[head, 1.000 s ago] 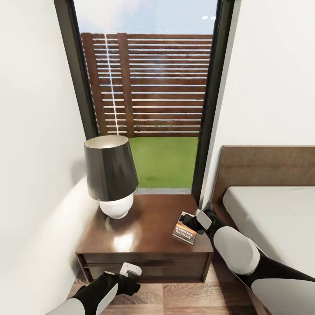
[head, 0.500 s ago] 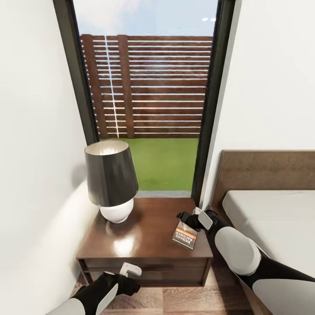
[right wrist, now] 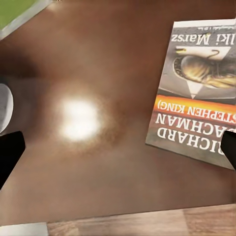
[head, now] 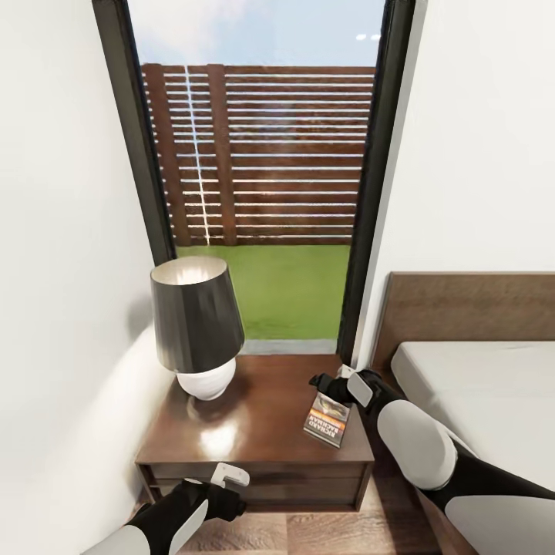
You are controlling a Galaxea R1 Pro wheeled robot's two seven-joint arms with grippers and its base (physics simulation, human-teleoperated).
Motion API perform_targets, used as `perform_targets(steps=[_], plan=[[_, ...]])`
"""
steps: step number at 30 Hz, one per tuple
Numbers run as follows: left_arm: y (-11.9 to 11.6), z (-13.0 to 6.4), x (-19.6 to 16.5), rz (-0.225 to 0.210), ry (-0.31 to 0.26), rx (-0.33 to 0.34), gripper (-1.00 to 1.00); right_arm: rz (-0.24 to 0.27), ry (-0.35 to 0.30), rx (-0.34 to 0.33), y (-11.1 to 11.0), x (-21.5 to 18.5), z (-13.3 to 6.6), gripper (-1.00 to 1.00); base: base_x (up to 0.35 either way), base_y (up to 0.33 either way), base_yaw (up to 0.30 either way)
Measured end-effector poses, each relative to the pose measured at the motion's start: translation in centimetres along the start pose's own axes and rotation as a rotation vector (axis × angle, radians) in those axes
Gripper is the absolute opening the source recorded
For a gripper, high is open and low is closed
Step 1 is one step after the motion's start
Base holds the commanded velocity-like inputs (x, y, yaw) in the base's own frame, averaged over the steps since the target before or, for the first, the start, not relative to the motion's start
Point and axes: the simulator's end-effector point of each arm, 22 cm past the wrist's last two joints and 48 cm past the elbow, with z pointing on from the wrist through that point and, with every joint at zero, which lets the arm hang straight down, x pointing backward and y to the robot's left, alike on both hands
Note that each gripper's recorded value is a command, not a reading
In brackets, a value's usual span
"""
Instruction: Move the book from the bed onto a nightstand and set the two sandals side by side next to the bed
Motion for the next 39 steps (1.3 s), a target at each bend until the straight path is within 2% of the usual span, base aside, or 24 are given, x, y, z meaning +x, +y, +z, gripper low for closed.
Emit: perform_targets(steps=[21,31,39], plan=[[-0.1,-3.5,-2.7,-0.001,0.0,-0.002,1.0,0.0,0.005,0.0,2.1,-2.3,-2.7,1.0,0.0,0.0,0.0],[-0.1,-5.2,-3.7,0.002,0.004,-0.007,1.0,0.006,0.043,0.015,1.9,-0.8,-3.4,1.0,0.0,0.0,0.0],[0.1,-6.5,-4.3,0.002,0.008,-0.014,1.0,0.019,0.095,0.043,0.3,2.3,-3.7,1.0,0.0,0.0,0.0]])
